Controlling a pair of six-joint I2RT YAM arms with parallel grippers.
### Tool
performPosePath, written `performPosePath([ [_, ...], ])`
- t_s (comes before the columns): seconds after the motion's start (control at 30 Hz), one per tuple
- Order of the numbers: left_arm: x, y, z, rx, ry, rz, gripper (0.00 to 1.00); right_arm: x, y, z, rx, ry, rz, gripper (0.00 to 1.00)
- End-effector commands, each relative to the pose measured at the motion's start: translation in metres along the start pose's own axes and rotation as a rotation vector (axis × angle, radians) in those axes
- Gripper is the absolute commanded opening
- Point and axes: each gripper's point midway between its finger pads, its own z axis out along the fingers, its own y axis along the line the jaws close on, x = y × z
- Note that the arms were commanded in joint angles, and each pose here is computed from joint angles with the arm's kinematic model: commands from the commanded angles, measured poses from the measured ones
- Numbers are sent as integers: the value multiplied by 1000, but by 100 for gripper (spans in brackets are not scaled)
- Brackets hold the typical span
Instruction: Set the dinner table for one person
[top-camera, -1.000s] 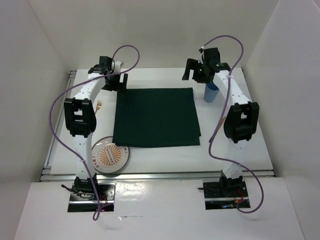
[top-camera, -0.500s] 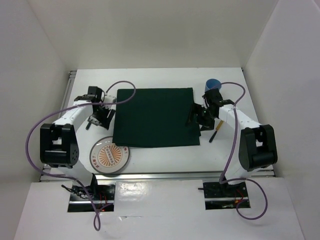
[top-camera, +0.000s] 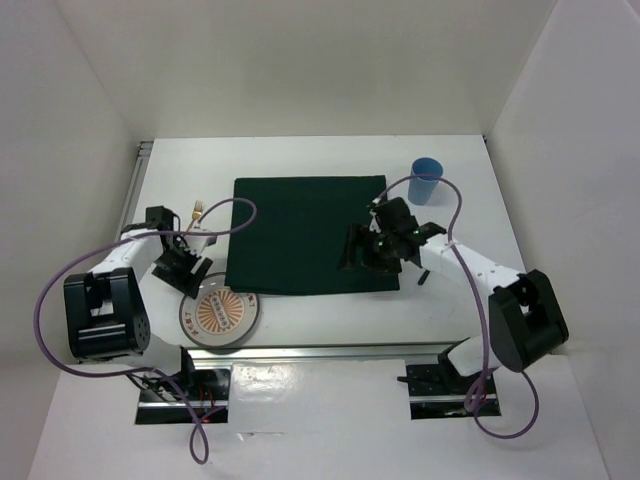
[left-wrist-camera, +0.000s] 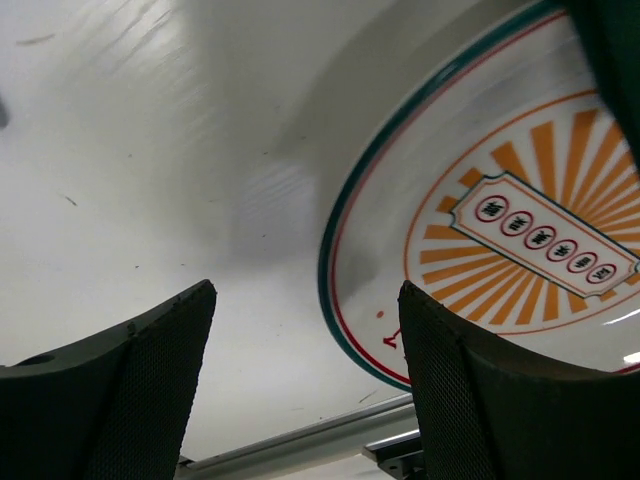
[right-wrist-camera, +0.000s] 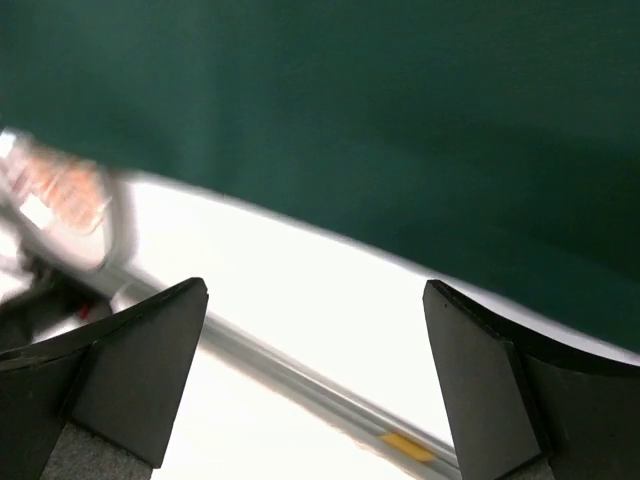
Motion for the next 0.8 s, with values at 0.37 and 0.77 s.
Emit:
performPosePath([
  [0.37, -3, 19, -45, -52, -231, -185, 83, 109, 206, 83, -518, 195, -65, 85],
  [0.77, 15, 2, -102, -195, -348, -184, 87, 168, 218, 151, -457, 398, 33, 36],
])
